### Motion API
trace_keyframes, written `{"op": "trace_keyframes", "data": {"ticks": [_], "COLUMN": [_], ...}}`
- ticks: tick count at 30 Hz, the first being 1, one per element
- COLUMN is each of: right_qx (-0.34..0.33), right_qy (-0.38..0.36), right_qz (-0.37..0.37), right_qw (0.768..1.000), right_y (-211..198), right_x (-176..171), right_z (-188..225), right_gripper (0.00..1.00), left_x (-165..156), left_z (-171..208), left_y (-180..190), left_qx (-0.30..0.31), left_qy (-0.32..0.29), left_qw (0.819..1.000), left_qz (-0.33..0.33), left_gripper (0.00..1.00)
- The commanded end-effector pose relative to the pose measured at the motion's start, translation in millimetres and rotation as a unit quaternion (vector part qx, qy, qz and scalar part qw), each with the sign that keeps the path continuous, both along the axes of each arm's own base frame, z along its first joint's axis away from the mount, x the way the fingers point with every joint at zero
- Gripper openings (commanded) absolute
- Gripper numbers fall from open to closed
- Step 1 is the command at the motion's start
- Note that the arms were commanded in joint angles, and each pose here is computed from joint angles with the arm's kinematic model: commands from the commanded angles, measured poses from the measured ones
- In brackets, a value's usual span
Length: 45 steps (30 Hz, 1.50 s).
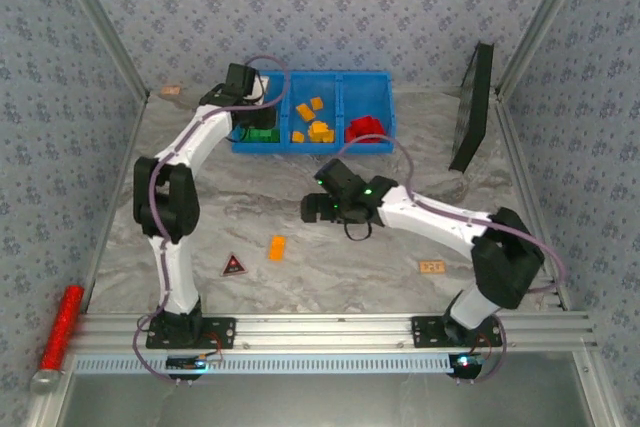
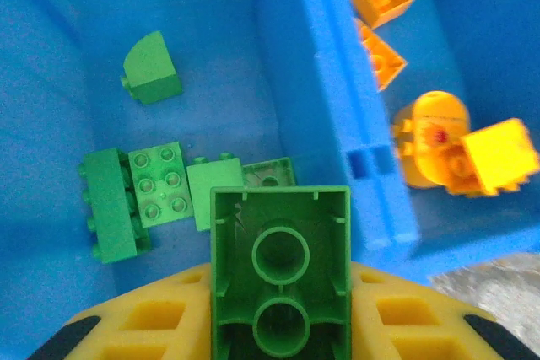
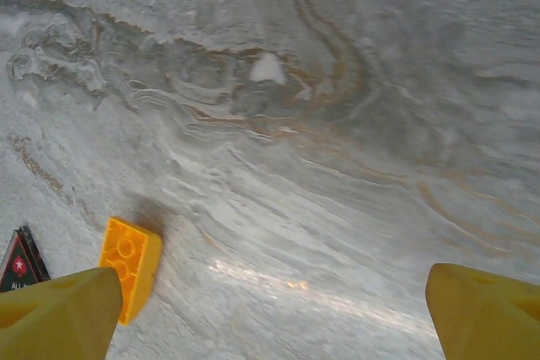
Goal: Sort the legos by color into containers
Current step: Place the lego in the container, then pick up the lego from the bottom-center of the table.
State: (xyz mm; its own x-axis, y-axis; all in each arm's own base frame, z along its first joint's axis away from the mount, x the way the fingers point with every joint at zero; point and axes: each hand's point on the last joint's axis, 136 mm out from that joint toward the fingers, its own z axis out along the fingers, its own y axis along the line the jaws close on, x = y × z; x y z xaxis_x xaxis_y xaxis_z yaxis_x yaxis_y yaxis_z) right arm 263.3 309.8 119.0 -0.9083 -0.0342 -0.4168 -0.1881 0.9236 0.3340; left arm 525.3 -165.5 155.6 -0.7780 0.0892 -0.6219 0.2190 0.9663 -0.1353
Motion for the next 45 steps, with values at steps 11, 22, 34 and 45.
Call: {"op": "trace_keyframes", "data": {"ticks": [11,22,34,45], "right_qx": [-0.039,-0.094,-0.144,-0.156], "right_qy": [0.01,0.051,0.08,0.092], "right_qz": [0.052,0.068,0.046,0.07], "right_qw": [0.998,0.992,0.985,0.981], "right_y": [86,104,96,101], "right_x": [-14,-25,-41,-47], "right_z": [-29,-66,-87,-109], "right_gripper": [0.92,0.91,0.86,0.55], "left_x": [47,38,30,0], "left_z": [-52,-50,-9,86], "left_y": [7,27,30,36], "left_qx": [-0.014,-0.019,-0.037,-0.05], "left_qy": [0.04,0.035,-0.001,-0.071], "left_qw": [0.998,0.998,0.998,0.996], "left_qz": [0.037,0.056,0.048,0.031], "left_gripper": [0.15,0.53,0.59,0.6]}}
